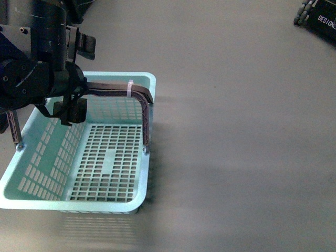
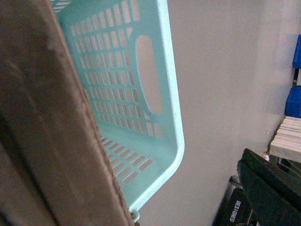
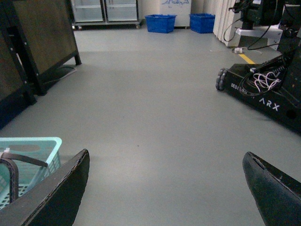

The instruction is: Pick mango and avocado into basket

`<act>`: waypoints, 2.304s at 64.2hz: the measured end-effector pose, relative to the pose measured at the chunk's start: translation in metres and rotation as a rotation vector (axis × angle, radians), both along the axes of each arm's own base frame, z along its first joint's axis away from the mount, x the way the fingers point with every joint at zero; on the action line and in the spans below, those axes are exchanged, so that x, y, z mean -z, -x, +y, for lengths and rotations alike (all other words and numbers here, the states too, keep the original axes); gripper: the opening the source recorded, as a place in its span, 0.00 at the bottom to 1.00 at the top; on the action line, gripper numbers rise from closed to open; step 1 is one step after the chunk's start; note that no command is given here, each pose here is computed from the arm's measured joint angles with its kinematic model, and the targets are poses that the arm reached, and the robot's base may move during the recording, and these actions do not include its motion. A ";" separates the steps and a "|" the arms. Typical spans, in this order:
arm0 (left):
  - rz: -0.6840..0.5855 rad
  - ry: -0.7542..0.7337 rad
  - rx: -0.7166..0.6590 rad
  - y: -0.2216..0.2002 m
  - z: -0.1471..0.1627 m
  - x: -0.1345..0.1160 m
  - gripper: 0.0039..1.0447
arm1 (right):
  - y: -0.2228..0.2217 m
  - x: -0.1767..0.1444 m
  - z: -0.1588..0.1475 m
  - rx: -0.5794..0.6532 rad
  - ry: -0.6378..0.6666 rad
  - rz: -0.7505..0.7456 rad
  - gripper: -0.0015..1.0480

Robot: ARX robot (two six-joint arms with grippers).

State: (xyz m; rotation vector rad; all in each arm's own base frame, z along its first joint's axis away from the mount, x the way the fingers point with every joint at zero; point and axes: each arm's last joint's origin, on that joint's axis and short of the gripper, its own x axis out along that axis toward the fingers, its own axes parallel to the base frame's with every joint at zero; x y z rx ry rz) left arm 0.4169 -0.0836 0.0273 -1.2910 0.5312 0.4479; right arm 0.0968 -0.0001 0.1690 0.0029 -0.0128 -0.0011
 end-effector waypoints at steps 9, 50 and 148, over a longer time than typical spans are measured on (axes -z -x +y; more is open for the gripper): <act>0.019 -0.011 -0.004 0.000 -0.002 0.007 0.61 | 0.000 0.000 0.000 0.000 0.000 0.000 0.92; 0.047 0.047 -0.067 0.036 -0.001 -0.034 0.13 | 0.000 0.000 0.000 0.000 0.000 0.000 0.92; -0.209 0.116 -0.215 0.238 0.034 -0.292 0.13 | 0.000 0.000 0.000 -0.001 0.000 0.000 0.92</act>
